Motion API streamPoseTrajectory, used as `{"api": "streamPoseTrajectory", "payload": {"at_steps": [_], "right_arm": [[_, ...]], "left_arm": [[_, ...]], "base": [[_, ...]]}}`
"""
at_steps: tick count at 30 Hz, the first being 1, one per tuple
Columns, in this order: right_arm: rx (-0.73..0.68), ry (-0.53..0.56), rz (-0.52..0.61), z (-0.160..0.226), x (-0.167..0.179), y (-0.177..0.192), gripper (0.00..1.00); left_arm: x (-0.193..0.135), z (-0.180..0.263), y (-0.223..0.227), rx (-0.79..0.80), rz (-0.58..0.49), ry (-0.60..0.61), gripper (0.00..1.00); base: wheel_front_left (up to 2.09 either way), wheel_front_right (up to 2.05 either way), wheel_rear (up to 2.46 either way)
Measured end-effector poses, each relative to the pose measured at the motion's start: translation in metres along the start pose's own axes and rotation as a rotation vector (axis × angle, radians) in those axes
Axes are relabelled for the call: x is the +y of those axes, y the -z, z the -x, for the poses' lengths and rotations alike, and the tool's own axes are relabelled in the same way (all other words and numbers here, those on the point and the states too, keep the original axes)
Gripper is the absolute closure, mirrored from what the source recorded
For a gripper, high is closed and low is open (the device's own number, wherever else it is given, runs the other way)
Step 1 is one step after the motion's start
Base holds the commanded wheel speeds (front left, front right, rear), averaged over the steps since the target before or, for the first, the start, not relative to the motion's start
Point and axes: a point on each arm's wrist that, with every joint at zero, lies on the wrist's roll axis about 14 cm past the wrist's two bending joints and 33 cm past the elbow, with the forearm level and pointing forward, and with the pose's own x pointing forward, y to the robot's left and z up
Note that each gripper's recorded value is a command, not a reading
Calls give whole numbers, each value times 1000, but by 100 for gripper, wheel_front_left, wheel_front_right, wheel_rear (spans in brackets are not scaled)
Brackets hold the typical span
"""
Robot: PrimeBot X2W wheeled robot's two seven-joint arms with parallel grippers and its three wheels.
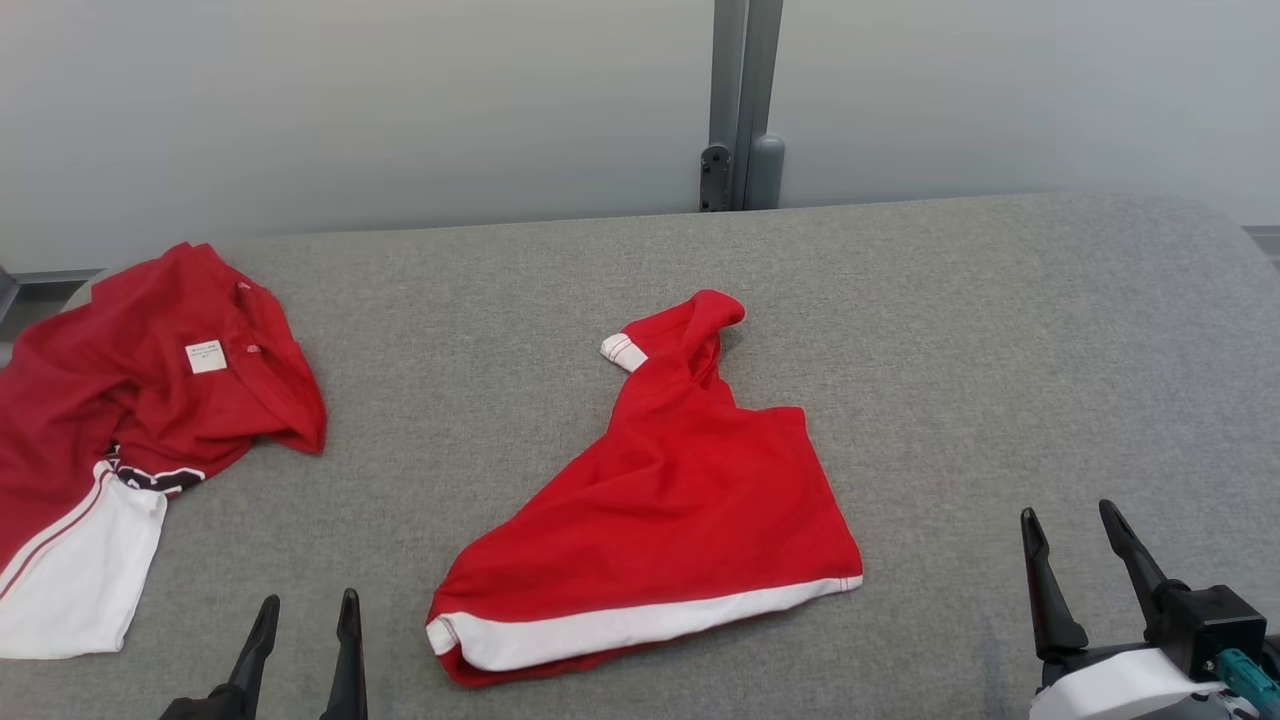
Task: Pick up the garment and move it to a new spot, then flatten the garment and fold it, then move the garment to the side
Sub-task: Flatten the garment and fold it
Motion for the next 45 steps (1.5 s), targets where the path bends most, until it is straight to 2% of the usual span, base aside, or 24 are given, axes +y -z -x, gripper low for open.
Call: {"api": "streamPoseTrajectory", "payload": {"at_steps": [13,20,25,29,39,45], "right_arm": [[3,-24,-9,-4,9,2,0],[-1,-29,-10,-5,11,0,0],[-10,-88,-29,-8,28,-3,0],[151,-208,-35,2,52,40,0],[438,-377,-16,-10,84,91,0],[494,-423,-12,-16,91,104,0]], "left_arm": [[6,6,6,14,2,-26,0],[-2,6,9,23,11,-4,0],[-10,8,23,71,23,30,0],[-18,8,41,155,45,68,0],[-31,-8,54,296,90,121,0],[-32,-11,55,322,108,120,0]], "base": [[0,0,0],[0,0,0],[0,0,0],[0,0,0],[0,0,0],[0,0,0]]}}
